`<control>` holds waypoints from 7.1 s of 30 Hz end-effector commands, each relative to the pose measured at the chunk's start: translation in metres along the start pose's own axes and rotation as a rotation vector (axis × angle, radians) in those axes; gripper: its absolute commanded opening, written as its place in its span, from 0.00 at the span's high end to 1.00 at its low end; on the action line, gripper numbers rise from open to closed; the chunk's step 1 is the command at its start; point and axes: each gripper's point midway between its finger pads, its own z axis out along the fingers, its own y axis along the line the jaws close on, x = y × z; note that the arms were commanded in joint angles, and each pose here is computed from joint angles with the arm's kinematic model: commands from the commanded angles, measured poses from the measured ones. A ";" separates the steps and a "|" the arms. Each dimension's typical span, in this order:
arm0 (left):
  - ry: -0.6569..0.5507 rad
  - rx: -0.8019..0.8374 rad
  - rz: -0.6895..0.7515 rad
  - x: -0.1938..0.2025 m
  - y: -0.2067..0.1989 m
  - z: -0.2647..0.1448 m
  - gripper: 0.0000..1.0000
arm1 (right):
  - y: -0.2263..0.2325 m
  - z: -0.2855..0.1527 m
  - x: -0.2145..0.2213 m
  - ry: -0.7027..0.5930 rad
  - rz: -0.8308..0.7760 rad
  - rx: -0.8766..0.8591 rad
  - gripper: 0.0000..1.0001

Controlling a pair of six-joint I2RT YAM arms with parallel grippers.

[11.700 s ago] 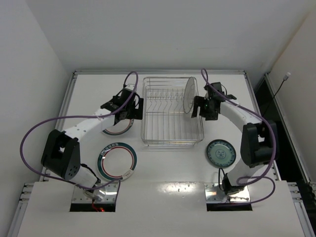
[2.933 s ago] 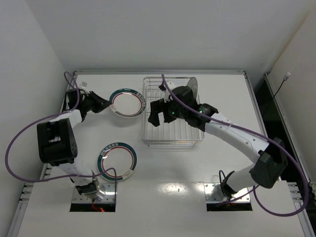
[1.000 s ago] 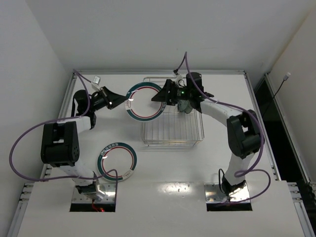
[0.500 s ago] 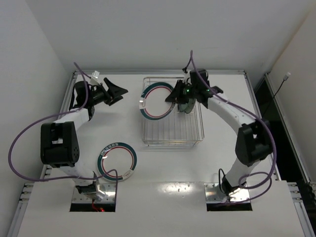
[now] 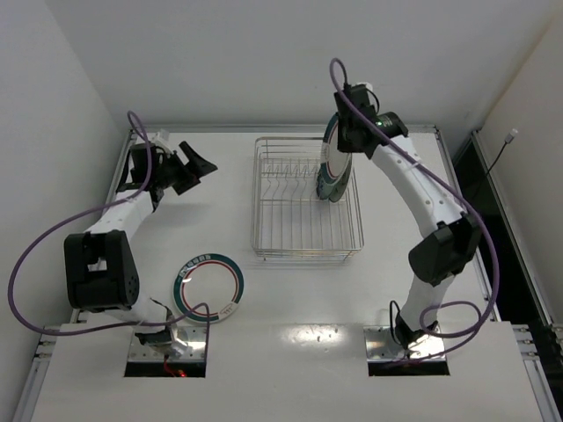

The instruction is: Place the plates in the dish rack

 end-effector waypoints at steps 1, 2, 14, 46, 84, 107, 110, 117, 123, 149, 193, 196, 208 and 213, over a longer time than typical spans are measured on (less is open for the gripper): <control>-0.016 -0.013 0.028 -0.011 -0.001 0.001 0.20 | -0.017 0.008 0.018 0.036 -0.145 0.158 1.00; -0.016 -0.013 0.028 -0.011 -0.001 0.001 0.20 | -0.012 0.013 0.023 0.042 -0.157 0.161 1.00; 0.009 -0.016 0.000 -0.006 0.007 0.005 0.20 | -0.003 0.043 0.071 0.117 -0.212 0.174 1.00; -0.175 -0.456 0.071 -0.042 0.059 -0.042 0.21 | 0.028 -0.021 0.052 -0.007 -0.194 -0.057 0.44; 0.365 -0.580 0.169 0.100 0.090 -0.099 0.17 | 0.132 -0.124 0.243 0.254 0.049 -0.973 0.31; 0.673 -0.482 0.423 0.185 0.041 -0.037 0.46 | 0.129 -0.171 0.240 0.196 -0.094 -1.006 0.30; 0.656 -0.413 0.334 0.199 0.023 -0.043 0.68 | 0.125 -0.167 0.246 0.197 -0.104 -0.993 0.30; 0.499 -0.553 0.140 0.210 0.030 -0.080 1.00 | 0.125 -0.163 0.251 0.202 -0.115 -0.989 0.30; 0.411 -0.592 -0.028 0.229 0.047 -0.105 1.00 | 0.115 -0.155 0.255 0.192 -0.161 -0.935 0.30; 0.474 -0.647 -0.097 0.218 0.107 0.010 0.94 | 0.109 -0.142 0.263 0.201 -0.188 -0.877 0.28; -0.040 -0.679 -0.401 0.096 0.158 -0.128 0.05 | 0.116 -0.132 0.275 0.266 -0.196 -0.889 0.28; 0.062 -0.608 -0.492 0.130 0.174 -0.115 0.10 | 0.115 -0.130 0.273 0.264 -0.190 -0.882 0.28; 0.184 -0.438 -0.479 0.160 0.179 -0.091 0.42 | 0.116 -0.125 0.284 0.316 -0.193 -0.890 0.28; 0.212 -0.368 -0.475 0.160 0.175 -0.082 0.64 | 0.117 -0.124 0.282 0.320 -0.187 -0.891 0.28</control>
